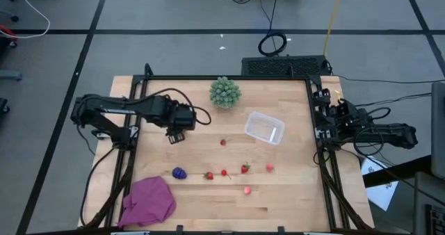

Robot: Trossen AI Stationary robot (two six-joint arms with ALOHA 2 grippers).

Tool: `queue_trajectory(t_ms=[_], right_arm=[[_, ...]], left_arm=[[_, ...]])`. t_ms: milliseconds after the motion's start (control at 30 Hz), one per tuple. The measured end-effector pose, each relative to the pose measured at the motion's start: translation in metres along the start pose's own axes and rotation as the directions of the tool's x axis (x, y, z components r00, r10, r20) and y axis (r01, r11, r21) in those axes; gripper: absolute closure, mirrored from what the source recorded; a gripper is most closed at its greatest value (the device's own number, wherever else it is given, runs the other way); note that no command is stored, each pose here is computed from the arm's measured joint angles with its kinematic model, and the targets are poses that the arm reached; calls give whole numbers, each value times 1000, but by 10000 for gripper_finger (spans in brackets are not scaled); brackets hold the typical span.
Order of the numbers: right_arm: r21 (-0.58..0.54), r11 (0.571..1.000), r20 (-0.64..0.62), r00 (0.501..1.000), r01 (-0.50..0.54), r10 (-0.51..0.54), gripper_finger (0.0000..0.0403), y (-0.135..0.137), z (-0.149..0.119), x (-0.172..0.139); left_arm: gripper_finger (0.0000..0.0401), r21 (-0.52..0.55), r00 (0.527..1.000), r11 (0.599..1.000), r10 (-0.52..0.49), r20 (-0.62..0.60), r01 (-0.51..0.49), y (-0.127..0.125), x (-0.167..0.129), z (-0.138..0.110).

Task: Pick and placing Produce into tupperware
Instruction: Put the brown kiwi into the transparent bin

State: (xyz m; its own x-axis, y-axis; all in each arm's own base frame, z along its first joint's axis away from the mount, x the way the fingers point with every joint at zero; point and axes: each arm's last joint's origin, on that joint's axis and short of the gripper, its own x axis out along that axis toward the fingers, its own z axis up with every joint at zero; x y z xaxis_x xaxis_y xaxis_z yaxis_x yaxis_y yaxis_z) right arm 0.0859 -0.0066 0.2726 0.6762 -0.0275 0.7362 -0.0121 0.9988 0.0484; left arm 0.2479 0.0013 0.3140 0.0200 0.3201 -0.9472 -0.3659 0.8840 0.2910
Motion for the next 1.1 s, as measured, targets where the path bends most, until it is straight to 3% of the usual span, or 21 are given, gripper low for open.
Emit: queue_trajectory(t_ms=[267, 467, 667, 933, 1100], right_arm=[[14, 1000, -18, 1000, 2, -1, 195, 0, -2, 0], [14, 1000, -19, 999, -26, 26, 194, 1, -2, 0], [53, 992, -19, 993, -113, 114, 194, 3, -1, 0], [60, 990, -18, 992, -126, 127, 194, 4, -1, 0], [60, 990, -18, 992, -126, 127, 195, 4, -1, 0]], left_arm=[[187, -116, 998, 991, -64, -13, 62, 3, 1, 3], [181, -116, 997, 990, -74, 8, 74, 5, 3, 6], [122, -138, 994, 984, -108, 25, 110, 0, 12, 9], [25, -113, 985, 990, -100, -144, 84, -12, 62, -12], [5, -87, 979, 990, -128, -161, 115, -19, 88, -20]])
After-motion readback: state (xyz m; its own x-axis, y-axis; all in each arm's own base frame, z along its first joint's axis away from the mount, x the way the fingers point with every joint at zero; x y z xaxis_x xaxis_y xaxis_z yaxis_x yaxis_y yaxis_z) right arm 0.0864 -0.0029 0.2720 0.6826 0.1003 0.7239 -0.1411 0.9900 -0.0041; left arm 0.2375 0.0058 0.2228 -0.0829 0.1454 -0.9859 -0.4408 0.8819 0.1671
